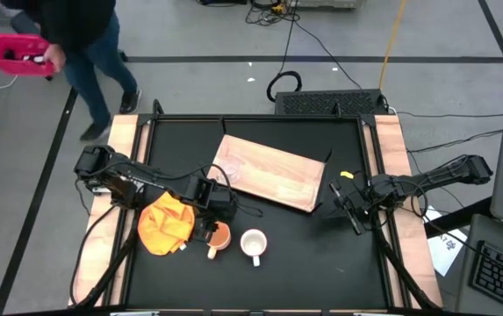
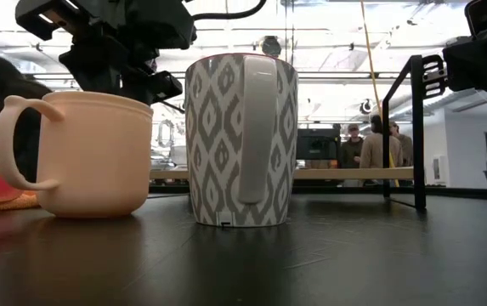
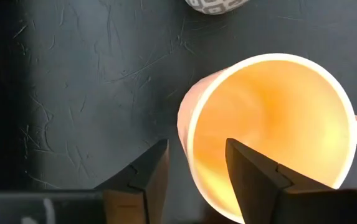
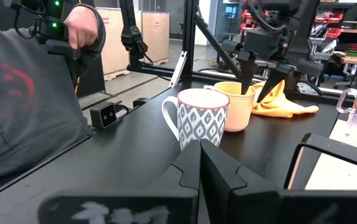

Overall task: Stack small to large cups/mugs on shelf
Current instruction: Put the light orange mug on the shelf

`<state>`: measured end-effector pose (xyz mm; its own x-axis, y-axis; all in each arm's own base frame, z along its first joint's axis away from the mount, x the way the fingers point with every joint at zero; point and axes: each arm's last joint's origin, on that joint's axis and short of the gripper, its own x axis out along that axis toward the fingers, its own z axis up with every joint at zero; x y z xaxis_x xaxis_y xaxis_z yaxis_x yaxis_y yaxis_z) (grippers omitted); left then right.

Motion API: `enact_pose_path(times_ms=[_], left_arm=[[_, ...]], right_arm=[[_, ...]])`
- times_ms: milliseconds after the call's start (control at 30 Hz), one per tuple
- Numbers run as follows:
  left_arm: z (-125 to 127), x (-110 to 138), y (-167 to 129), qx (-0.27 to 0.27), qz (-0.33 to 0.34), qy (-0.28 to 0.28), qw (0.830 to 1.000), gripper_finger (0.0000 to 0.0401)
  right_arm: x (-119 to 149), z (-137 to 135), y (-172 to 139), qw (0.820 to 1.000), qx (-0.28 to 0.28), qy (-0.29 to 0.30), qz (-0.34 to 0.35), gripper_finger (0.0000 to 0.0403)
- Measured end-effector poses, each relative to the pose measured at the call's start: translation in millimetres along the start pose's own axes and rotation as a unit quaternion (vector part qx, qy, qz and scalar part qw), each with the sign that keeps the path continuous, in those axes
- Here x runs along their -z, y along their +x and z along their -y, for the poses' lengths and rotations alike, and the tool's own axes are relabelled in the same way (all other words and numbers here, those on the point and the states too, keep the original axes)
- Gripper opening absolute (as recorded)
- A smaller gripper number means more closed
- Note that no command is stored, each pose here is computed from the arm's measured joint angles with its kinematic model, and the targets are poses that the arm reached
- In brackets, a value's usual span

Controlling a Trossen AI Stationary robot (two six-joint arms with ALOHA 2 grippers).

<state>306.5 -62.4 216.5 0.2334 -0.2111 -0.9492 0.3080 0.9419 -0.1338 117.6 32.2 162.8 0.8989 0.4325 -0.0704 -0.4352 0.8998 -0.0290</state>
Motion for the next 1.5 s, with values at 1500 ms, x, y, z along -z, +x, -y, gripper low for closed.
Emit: enact_pose_path(times_ms=[1500], left_arm=[[9.2, -20.5, -33.4, -0.059, 0.011, 0.073, 0.996, 0.0003]], right_arm=[[0.5, 0.0, 0.0, 1.000, 0.000, -0.001, -0.002, 0.0000]])
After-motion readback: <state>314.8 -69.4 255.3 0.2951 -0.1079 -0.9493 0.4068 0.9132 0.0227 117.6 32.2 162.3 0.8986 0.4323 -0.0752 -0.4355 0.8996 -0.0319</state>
